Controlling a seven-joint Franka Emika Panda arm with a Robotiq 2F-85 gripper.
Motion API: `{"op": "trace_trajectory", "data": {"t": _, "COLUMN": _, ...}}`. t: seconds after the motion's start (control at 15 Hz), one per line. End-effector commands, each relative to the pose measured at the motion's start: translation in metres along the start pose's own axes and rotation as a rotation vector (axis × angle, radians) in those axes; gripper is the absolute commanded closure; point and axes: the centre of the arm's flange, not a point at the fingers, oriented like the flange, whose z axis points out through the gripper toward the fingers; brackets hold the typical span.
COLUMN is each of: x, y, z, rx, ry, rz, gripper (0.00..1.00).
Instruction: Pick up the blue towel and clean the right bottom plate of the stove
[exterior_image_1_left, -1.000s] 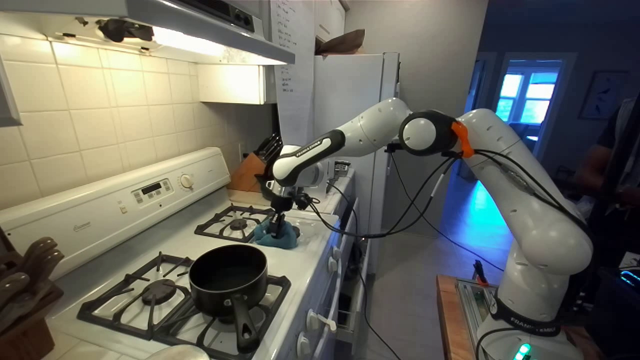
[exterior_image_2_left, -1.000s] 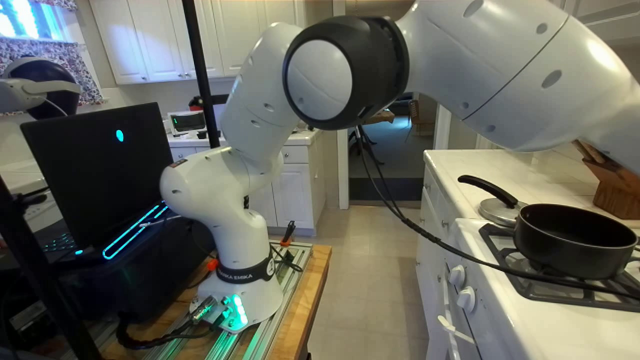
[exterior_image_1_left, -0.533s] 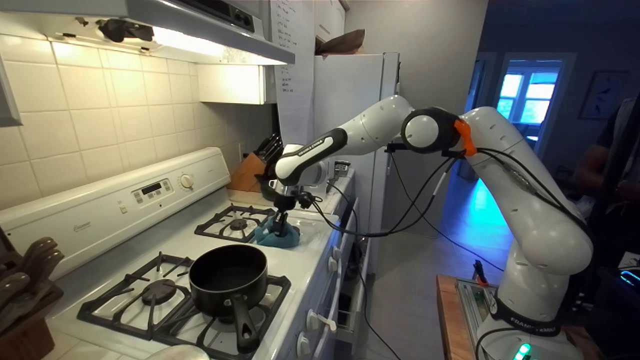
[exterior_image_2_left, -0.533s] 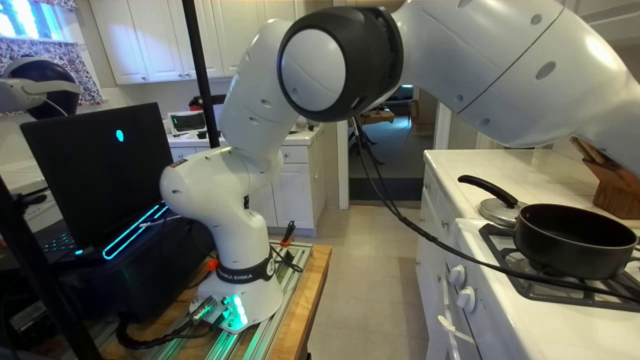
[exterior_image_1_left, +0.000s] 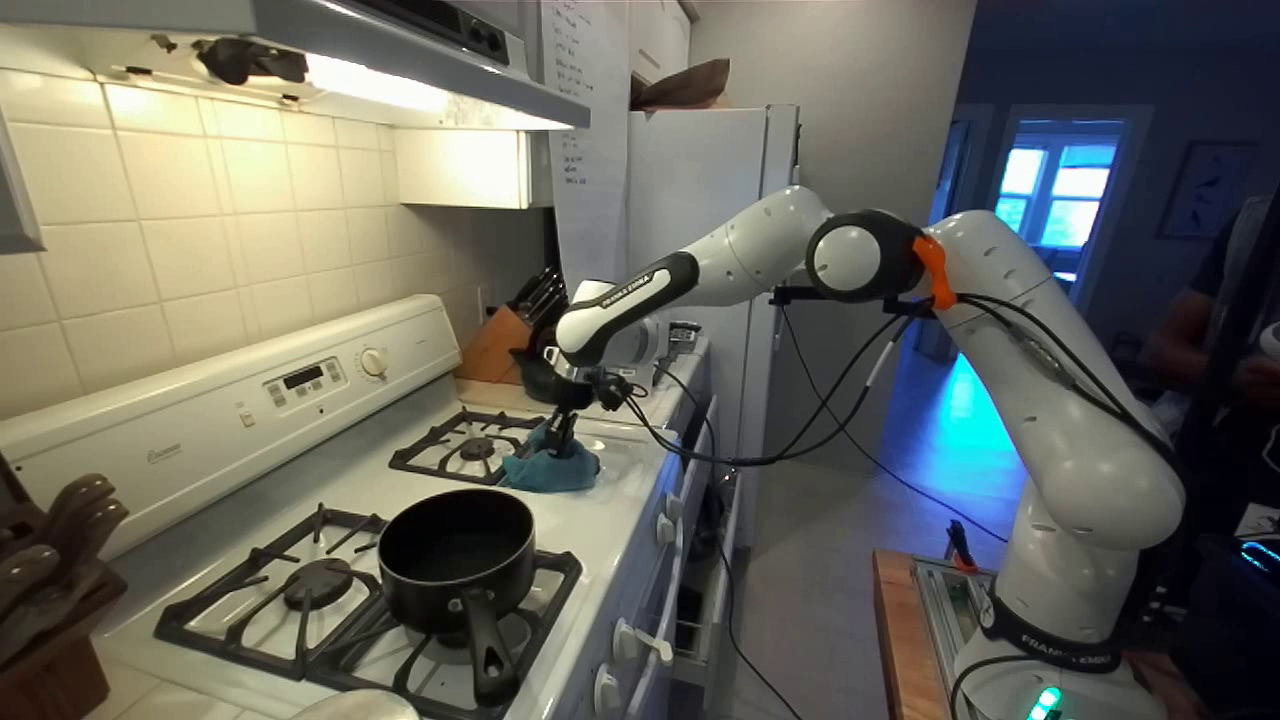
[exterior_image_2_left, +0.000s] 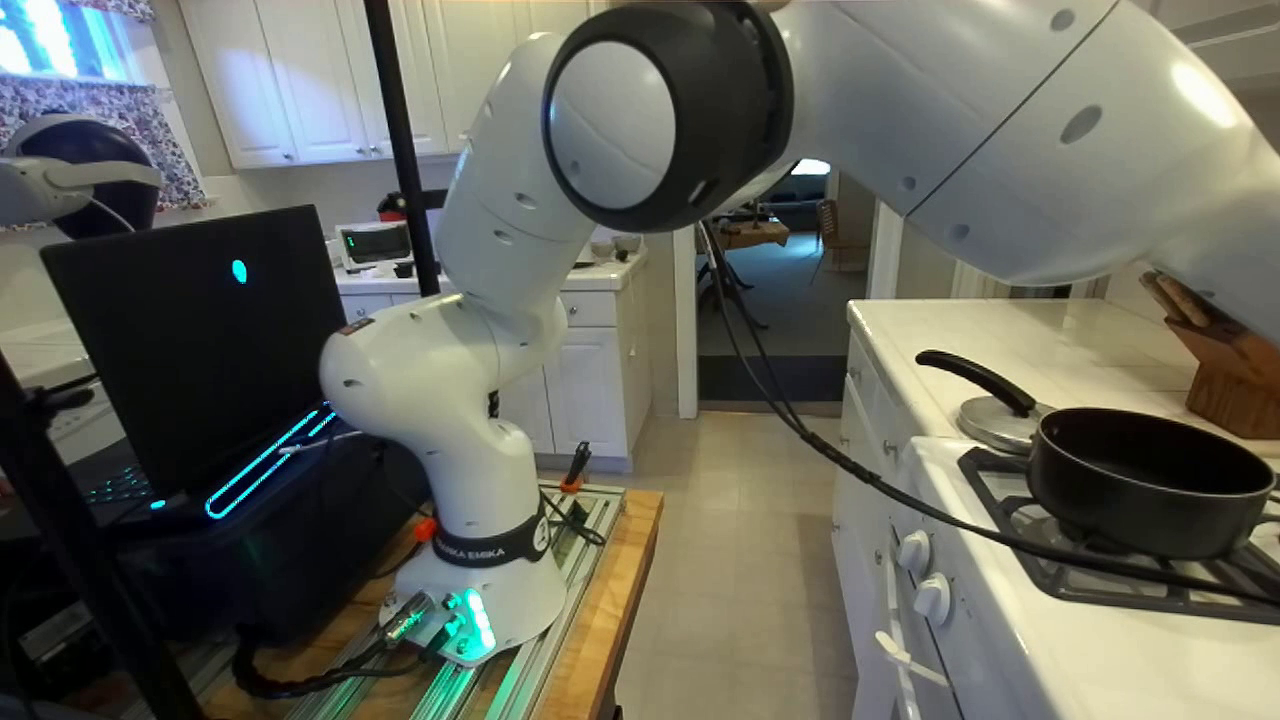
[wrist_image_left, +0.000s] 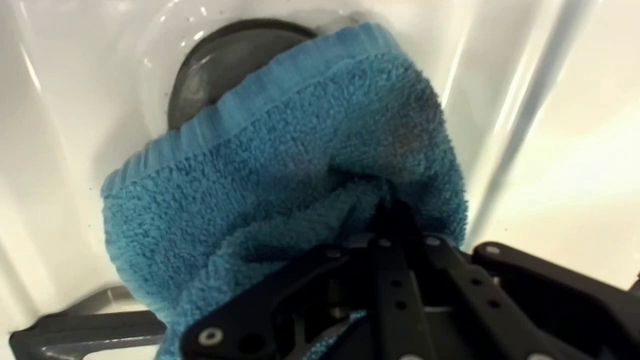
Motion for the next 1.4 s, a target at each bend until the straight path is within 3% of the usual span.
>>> {"op": "trace_trajectory", "data": {"t": 0.0, "x": -0.004, "y": 0.011, "z": -0.017, "rx": -0.048, "ry": 0.088, "rz": 0.108, "gripper": 0.99}}
{"op": "trace_trajectory", "data": {"t": 0.33, "x": -0.002, "y": 0.048, "z": -0.032, "rx": -0.172, "ry": 0.183, "rz": 0.323, "gripper": 0.99}}
{"op": "trace_trajectory", "data": {"t": 0.6, "x": -0.015, "y": 0.072, "z": -0.037, "rx": -0.285, "ry": 0.171, "rz": 0.413, "gripper": 0.99}}
{"op": "trace_trajectory", "data": {"t": 1.0, "x": -0.027, "y": 0.08, "z": -0.043, "rx": -0.439, "ry": 0.05, "rz": 0.386, "gripper": 0.99}}
{"op": "trace_trajectory", "data": {"t": 1.33, "x": -0.039, "y": 0.07, "z": -0.028, "rx": -0.401, "ry": -0.158, "rz": 0.327, "gripper": 0.99}}
